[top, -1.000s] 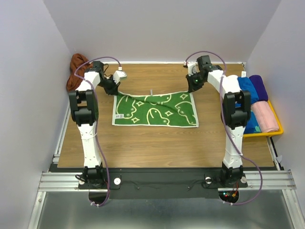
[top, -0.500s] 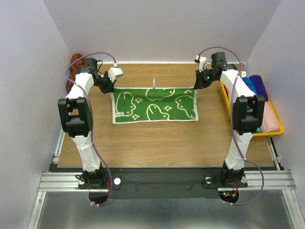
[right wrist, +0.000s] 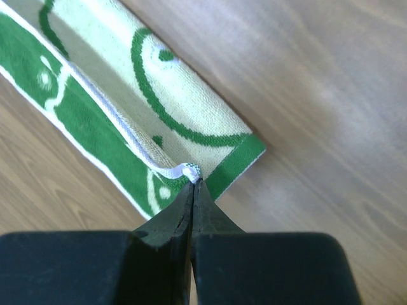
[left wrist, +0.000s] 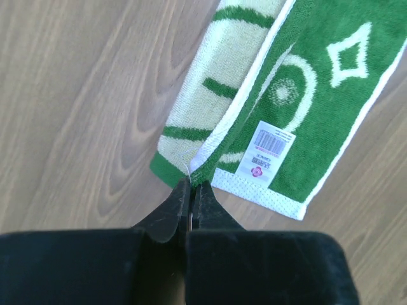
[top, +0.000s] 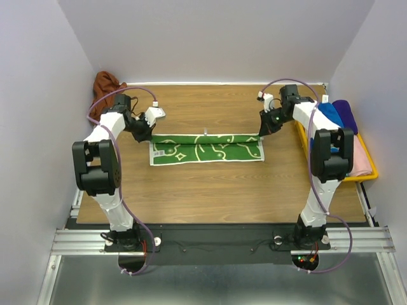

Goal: Roll the towels
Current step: Fold the towel

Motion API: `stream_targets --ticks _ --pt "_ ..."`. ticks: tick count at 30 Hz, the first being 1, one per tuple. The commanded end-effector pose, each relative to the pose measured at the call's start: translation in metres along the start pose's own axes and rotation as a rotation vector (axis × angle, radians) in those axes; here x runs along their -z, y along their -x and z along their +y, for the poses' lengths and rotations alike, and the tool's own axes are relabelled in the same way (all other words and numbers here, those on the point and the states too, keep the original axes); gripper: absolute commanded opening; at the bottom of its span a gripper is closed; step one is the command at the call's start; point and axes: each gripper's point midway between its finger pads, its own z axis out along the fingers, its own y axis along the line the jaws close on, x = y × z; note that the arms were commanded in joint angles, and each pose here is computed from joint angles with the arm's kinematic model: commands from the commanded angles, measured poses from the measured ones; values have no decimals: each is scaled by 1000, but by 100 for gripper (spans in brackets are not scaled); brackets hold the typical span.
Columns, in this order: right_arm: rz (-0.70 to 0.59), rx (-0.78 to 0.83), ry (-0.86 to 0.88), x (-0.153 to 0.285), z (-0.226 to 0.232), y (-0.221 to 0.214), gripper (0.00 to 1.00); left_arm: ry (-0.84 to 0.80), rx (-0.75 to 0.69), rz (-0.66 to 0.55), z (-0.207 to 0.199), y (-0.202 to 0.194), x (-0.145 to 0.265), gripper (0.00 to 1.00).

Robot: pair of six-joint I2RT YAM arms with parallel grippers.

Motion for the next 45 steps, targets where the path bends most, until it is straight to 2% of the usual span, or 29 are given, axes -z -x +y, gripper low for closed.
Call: stream_targets --ticks 1,7,15,20,21,27,31,32,33,41,45 --pt "-46 96 -30 27 9 11 1 58 -61 -31 -3 15 24 0" --pt "-16 119 -21 27 13 -3 1 47 -62 -3 -14 10 23 0" --pt "51 103 11 10 12 -31 1 10 -44 55 -38 -14 1 2" --pt "78 95 28 1 10 -42 1 -15 -49 71 -48 -16 -12 10" --pt "78 99 28 2 11 -42 1 -12 -50 73 -48 -16 -12 16" --pt "77 125 34 16 21 -46 18 -38 -82 52 -57 -8 -1 33" --pt "111 148 26 22 25 -59 44 -76 -90 61 -69 -10 6 41" --pt "120 165 21 24 24 -62 51 -84 -88 68 -72 -12 7 46" --pt "136 171 16 25 25 -67 52 -84 -92 80 -73 -15 9 54" --pt "126 256 -39 41 20 -54 49 -81 -148 73 -81 -12 22 54" --pt "141 235 -25 33 18 -51 44 -94 -129 61 -78 -7 21 46"
